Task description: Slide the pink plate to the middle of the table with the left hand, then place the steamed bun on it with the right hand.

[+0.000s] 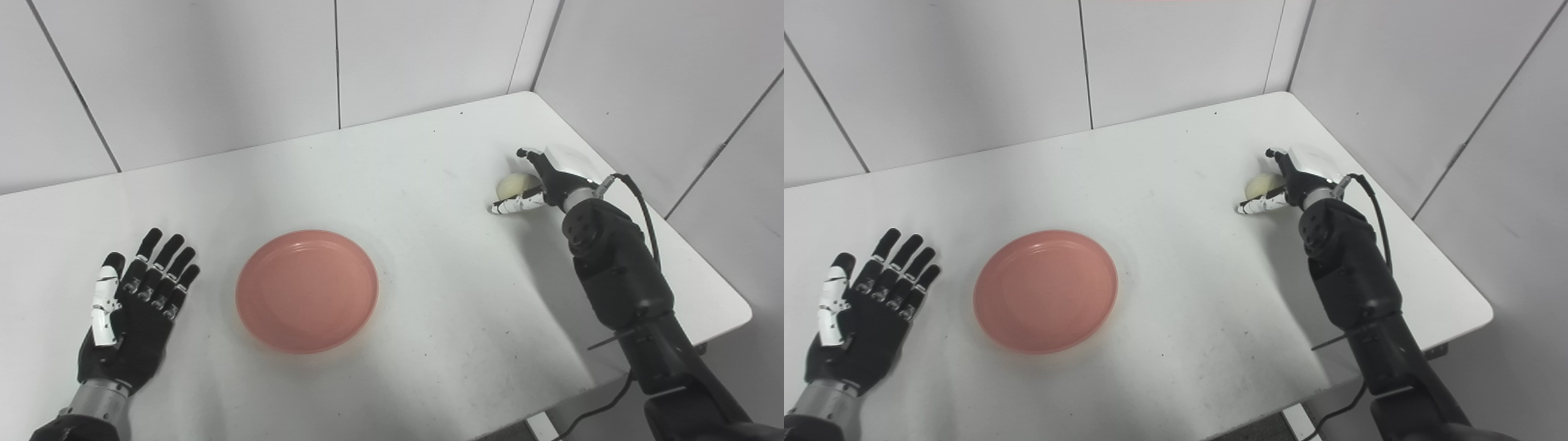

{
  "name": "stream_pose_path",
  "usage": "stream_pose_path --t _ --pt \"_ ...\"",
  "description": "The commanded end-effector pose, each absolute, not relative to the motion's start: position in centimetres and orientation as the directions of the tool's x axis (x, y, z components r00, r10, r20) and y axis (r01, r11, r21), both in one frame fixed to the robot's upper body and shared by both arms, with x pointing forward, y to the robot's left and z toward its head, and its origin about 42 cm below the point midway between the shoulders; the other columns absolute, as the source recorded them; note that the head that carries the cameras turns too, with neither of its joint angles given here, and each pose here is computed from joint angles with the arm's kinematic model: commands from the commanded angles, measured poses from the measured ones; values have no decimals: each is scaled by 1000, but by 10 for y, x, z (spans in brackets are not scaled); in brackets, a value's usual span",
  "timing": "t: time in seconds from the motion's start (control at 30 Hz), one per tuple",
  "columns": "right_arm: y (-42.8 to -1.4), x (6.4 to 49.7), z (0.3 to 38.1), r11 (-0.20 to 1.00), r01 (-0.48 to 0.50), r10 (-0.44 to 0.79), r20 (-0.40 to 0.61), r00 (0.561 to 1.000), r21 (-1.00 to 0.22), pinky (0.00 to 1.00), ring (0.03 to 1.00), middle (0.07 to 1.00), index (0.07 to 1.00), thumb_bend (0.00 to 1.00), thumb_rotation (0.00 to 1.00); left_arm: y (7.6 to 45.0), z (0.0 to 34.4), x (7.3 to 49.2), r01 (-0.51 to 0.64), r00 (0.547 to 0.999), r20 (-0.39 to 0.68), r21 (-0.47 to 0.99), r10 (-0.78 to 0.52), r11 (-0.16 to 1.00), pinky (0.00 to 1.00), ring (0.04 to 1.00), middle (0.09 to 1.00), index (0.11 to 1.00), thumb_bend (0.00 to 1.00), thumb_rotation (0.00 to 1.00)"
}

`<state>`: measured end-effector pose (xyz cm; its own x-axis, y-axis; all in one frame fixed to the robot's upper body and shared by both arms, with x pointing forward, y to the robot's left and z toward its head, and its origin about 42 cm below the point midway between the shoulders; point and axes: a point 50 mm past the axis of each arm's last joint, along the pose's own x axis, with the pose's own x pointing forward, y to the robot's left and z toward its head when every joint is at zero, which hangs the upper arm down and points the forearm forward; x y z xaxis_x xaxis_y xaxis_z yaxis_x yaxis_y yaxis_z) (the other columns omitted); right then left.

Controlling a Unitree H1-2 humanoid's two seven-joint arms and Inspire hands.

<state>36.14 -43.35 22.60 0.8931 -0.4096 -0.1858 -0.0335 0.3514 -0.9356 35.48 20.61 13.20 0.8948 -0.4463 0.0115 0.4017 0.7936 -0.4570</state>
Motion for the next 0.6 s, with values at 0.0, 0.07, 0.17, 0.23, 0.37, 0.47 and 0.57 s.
stream_pose_path --t 0.0,0.07,0.17,0.23,0.37,0.47,0.57 --pt "-442 366 252 301 15 -429 -122 895 -953 710 852 895 875 846 415 214 118 349 354 896 -78 -468 -437 809 1000 967 960 969 447 1000" --pt "-442 365 252 302 12 -432 -126 893 -953 712 848 881 859 844 406 214 118 349 353 896 -78 -468 -436 810 1000 967 961 970 447 1000" --pt "-443 365 248 321 34 -431 -114 895 -947 707 799 834 817 828 325 214 118 349 350 897 -81 -469 -434 811 1000 965 959 968 449 1000" --pt "-445 365 244 332 55 -433 -100 896 -942 663 734 782 784 803 250 214 118 349 349 897 -82 -469 -434 811 1000 969 963 974 449 1000" --pt "-452 369 234 341 90 -422 -66 904 -936 566 622 666 683 742 136 215 118 348 354 896 -79 -467 -437 810 1000 970 964 974 455 1000" --pt "-455 376 223 370 140 -407 -25 913 -919 448 502 547 519 547 123 215 116 349 353 896 -80 -469 -437 810 1000 969 962 973 452 1000" --pt "-456 381 217 376 161 -401 -3 916 -913 407 465 517 493 513 122 215 115 349 351 897 -82 -466 -435 812 1000 965 958 969 454 1000"
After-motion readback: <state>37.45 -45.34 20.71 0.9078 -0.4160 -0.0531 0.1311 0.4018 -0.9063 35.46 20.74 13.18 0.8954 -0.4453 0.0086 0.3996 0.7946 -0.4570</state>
